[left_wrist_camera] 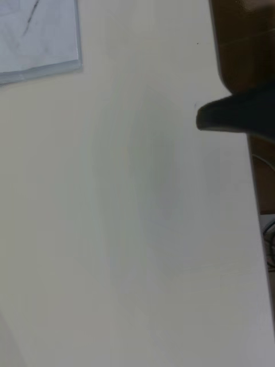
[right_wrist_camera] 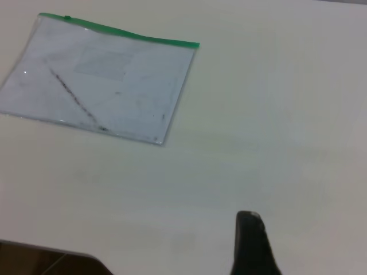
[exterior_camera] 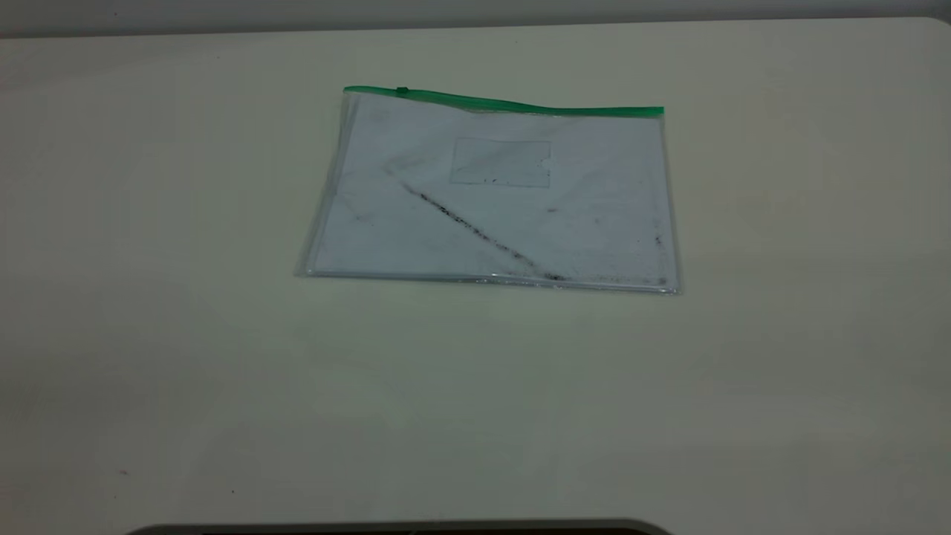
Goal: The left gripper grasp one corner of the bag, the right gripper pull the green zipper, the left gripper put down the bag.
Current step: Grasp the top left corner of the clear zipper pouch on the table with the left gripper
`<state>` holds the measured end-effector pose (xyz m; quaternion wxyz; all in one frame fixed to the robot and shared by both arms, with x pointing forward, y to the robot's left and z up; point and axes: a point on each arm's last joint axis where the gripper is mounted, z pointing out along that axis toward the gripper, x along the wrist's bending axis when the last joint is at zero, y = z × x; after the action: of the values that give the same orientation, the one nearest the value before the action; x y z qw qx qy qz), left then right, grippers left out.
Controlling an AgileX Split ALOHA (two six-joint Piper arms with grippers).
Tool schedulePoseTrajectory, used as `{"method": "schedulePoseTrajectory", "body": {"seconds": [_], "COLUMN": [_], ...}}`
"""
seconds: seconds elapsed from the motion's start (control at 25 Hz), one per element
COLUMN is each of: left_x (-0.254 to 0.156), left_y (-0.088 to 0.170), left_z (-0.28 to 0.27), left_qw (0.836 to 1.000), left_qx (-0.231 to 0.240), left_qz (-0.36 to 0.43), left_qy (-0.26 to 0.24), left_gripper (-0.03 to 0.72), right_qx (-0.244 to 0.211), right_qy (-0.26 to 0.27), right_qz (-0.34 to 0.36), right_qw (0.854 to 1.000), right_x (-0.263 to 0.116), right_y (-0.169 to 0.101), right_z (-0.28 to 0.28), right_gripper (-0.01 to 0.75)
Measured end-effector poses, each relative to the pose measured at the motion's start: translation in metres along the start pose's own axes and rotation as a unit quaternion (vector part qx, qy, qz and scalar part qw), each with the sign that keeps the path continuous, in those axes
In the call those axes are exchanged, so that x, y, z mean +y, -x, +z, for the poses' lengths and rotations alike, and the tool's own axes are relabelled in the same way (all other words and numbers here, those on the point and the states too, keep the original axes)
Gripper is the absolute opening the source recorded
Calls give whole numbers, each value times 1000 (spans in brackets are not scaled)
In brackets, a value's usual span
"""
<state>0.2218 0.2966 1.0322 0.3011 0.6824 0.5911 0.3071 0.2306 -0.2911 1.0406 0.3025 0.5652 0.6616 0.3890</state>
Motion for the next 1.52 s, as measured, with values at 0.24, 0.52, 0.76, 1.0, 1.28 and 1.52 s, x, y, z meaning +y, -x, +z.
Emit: {"method": "schedulePoseTrajectory", "body": {"seconds": [0.24,0.52,0.76,1.0,1.28,1.52], "left_x": [0,0,0,0,0,1], "left_y": [0,0,0,0,0,3], "left_z": [0,0,0,0,0,0], "left_qw": [1000,1000,1000,1000,1000,1000], "left_qx": [0,0,0,0,0,-19], "left_qz": [1,1,1,1,0,-19], "left_qy": [0,0,0,0,0,2], "left_gripper": [550,550,550,550,550,550], "right_qx": [0,0,0,0,0,19], "right_qy": [0,0,0,0,0,4], "right_qz": [0,0,0,0,0,5], "right_qw": [1000,1000,1000,1000,1000,1000], "right_x": [0,0,0,0,0,1], "right_y": [0,0,0,0,0,-3], "right_z": [0,0,0,0,0,0], "right_gripper": [524,524,524,524,524,524]}}
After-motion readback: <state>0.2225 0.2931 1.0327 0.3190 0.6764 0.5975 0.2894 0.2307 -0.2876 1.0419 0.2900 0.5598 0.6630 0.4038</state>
